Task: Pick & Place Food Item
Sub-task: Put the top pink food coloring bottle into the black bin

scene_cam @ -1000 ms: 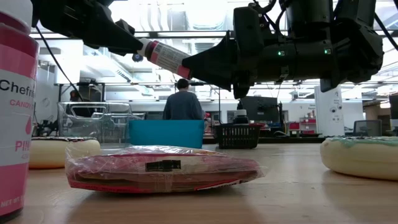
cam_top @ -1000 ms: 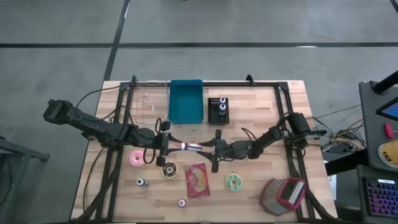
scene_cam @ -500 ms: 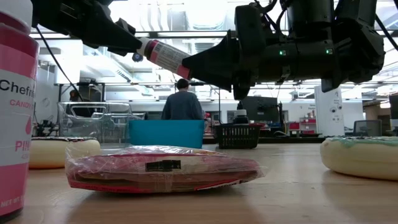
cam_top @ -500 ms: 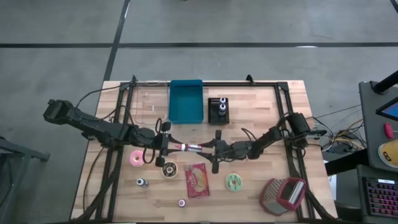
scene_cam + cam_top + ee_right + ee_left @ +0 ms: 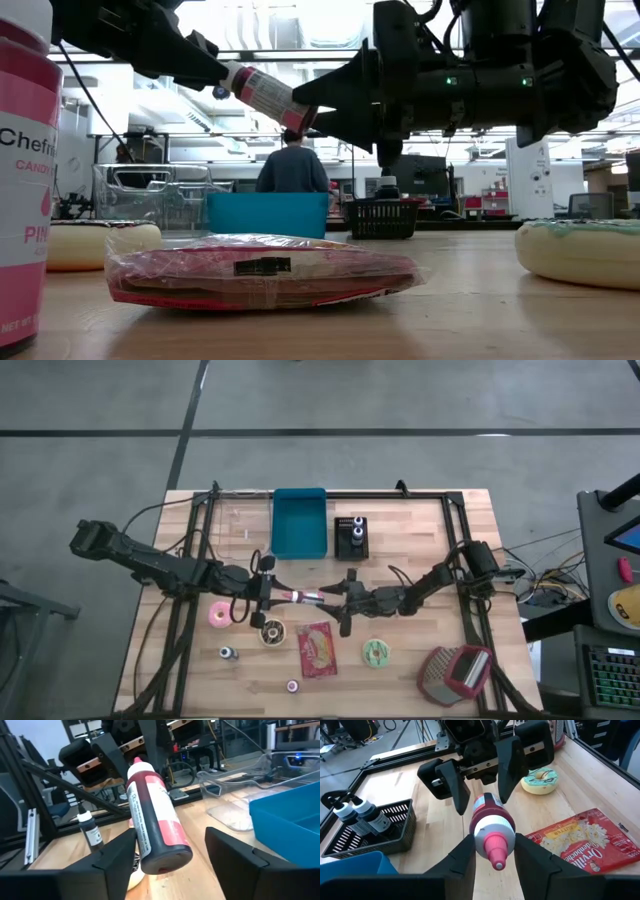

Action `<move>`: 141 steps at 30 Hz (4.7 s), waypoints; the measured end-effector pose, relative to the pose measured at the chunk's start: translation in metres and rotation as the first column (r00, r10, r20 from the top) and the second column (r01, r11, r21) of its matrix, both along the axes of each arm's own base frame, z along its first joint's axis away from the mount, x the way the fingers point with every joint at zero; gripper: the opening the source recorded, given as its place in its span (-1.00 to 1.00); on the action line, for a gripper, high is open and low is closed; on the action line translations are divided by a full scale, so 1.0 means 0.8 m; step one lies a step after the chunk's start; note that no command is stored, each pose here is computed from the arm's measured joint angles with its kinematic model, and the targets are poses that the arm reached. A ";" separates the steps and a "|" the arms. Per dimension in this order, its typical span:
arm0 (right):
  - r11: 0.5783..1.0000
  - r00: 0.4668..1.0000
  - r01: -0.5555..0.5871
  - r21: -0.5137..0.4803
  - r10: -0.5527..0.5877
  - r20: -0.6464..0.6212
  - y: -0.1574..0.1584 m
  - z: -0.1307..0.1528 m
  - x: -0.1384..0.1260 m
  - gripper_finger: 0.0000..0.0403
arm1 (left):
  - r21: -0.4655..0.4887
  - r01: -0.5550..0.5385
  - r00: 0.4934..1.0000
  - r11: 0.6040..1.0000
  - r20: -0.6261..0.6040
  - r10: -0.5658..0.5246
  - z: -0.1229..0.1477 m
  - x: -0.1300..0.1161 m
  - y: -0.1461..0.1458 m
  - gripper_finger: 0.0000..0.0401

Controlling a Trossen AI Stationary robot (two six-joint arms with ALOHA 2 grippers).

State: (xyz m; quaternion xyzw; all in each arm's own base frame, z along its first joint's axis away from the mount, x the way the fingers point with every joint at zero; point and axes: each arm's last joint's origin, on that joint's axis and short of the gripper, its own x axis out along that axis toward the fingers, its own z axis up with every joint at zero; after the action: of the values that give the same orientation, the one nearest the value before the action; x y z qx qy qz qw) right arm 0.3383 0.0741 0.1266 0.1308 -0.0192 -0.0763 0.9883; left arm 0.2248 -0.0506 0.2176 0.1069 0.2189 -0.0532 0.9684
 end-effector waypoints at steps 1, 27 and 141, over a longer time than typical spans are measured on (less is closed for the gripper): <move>1.000 1.000 0.004 0.003 -0.004 -0.001 0.000 0.000 0.000 0.24 | 0.000 0.000 1.000 1.000 0.000 0.000 0.000 0.000 0.000 -0.44; 0.998 0.998 -0.001 -0.065 0.005 0.064 0.009 0.033 -0.006 0.63 | -0.003 -0.001 1.000 1.000 0.000 0.001 0.000 0.000 0.000 -0.44; 0.962 0.801 0.239 0.133 -0.117 -0.587 -0.002 0.014 -0.102 0.59 | -0.055 0.057 0.777 0.997 -0.624 -0.079 0.064 0.232 0.284 -0.44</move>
State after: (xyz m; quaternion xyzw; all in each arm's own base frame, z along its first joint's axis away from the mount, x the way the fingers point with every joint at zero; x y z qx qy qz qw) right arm 0.2565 0.0722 0.1380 0.1982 0.2749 -0.2067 0.9179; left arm 0.4105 0.1762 0.2689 0.0753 0.5228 -0.1241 0.8400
